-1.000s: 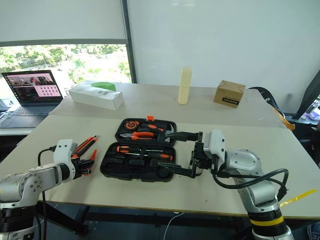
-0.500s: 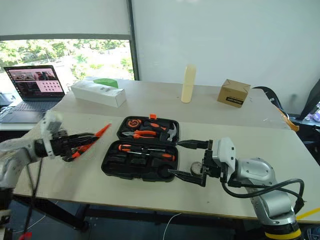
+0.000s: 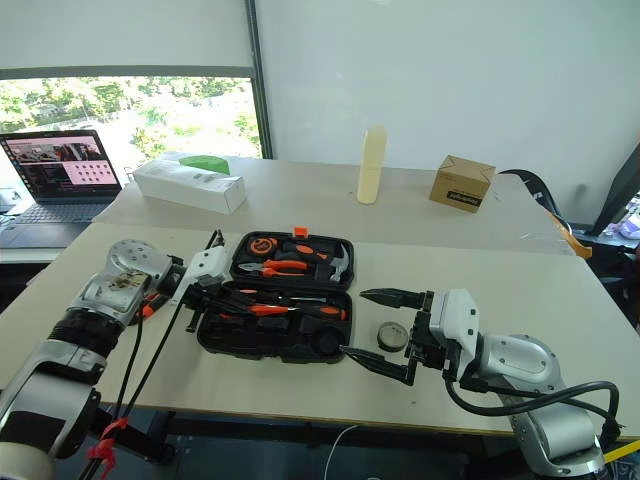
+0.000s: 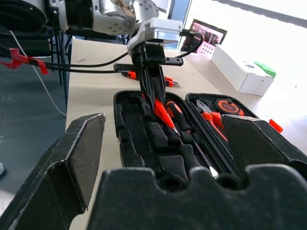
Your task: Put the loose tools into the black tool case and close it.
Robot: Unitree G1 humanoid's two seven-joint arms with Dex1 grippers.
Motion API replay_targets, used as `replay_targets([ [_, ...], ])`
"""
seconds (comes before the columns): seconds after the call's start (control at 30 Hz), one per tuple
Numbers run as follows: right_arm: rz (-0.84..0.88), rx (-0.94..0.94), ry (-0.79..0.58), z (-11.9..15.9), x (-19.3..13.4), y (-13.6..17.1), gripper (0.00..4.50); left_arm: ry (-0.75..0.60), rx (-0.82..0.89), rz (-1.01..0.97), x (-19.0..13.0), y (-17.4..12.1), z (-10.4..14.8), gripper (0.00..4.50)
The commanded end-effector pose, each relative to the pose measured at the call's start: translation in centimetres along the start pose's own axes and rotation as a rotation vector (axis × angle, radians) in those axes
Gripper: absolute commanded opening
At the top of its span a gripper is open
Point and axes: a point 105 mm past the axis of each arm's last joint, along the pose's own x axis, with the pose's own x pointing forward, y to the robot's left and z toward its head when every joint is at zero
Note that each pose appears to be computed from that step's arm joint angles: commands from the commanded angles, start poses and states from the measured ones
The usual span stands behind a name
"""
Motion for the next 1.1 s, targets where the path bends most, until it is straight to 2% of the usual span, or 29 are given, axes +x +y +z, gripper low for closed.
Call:
replay_targets([
  [0.03, -0.018, -0.040, -0.023, 1.1, -0.1, 0.0, 4.50, -0.063, 0.010, 0.032, -1.5, 0.7, 1.1, 0.03],
  [0.2, -0.020, -0.035, -0.023, 1.0, -0.1, -0.1, 4.50, 0.006, 0.012, 0.032, -1.7, 0.6, -0.4, 0.03],
  [0.3, -0.016, -0.038, -0.021, 1.0, -0.1, -0.2, 4.50, -0.012, 0.000, 0.029, -1.1, 0.9, -0.1, 0.03],
  [0.57, -0.013, -0.036, -0.030, 1.0, 0.2, -0.1, 4.50, 0.094, 0.032, -0.019, 0.2, 1.4, -0.7, 0.03],
  [0.87, -0.016, -0.030, -0.040, 1.1, 0.5, 0.0, 4.50, 0.158, 0.049, -0.015, 0.6, 2.1, -1.0, 0.03],
  [1.1, -0.019, -0.025, -0.045, 1.0, 0.7, 0.1, 4.50, 0.190, 0.014, -0.054, 0.6, 1.6, -1.7, 0.03],
])
